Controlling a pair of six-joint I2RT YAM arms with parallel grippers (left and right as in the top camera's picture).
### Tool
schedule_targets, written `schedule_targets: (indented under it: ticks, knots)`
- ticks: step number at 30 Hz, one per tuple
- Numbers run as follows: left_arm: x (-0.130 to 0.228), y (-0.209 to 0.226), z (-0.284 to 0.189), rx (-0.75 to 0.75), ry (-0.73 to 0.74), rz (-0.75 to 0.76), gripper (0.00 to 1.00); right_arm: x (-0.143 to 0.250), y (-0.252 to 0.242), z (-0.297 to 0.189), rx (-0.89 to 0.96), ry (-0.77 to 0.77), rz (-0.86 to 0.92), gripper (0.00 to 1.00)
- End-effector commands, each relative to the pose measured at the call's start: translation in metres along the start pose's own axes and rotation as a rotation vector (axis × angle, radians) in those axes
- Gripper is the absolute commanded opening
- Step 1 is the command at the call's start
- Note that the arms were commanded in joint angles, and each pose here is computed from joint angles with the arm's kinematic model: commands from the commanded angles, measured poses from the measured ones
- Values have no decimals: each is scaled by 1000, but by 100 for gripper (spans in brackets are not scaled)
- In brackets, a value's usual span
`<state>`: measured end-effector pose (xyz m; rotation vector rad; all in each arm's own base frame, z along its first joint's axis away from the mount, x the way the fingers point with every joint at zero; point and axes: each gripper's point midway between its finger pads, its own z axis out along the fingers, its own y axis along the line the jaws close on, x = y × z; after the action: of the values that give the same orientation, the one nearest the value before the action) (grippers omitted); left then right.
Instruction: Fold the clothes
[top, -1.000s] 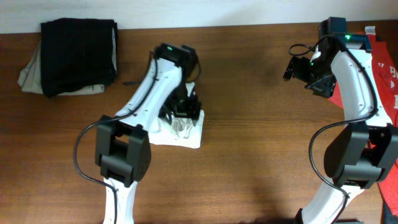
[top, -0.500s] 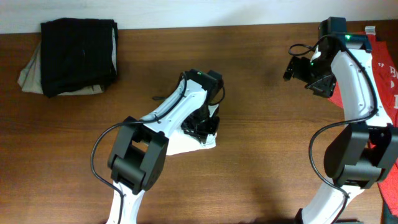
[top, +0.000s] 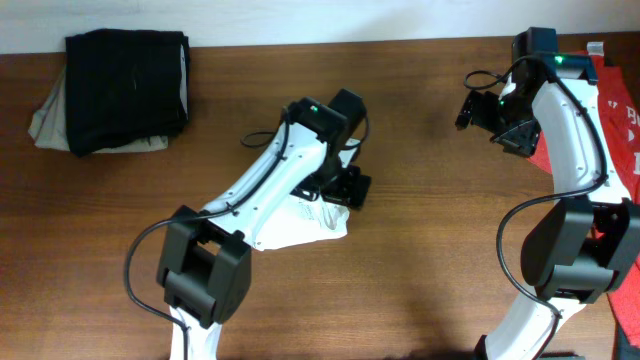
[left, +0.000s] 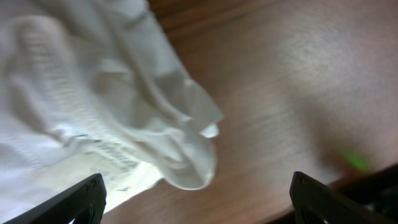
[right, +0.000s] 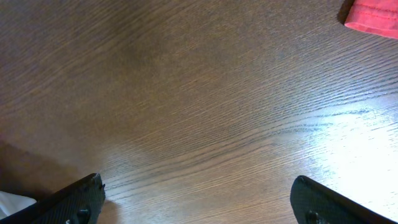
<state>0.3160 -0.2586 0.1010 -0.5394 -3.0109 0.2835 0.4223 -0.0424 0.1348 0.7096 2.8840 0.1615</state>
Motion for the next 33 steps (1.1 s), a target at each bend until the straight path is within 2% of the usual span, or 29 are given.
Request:
schedule_targets:
  ticks: [1,3,5,10,16,19,26,29,33]
  knots:
    - [-12,32,-7,13,-18,-109,93,-3,-2,-5,11,-18,-10,99]
    - [-14,39,-2,23,-8,-125,89,-2,-2,-5,11,-18,-9,99]
    - [-16,36,8,43,11,-126,73,-3,-2,-5,11,-18,-10,99]
    - [-31,19,33,116,6,-103,51,-3,-2,-5,11,-18,-10,99]
    - [-57,14,36,131,-91,-72,46,-3,-2,-5,11,-18,-10,99]
    - [-61,14,42,129,-96,-71,45,-2,-2,-5,11,-18,-9,99]
    - [-67,17,97,136,-34,-75,45,-2,-2,-5,11,-18,-9,99]
    - [-69,13,89,146,-47,-57,41,-3,-2,-5,11,-18,-10,99]
    - [-74,0,53,154,-86,-11,41,-2,-2,-5,11,-18,-9,99]
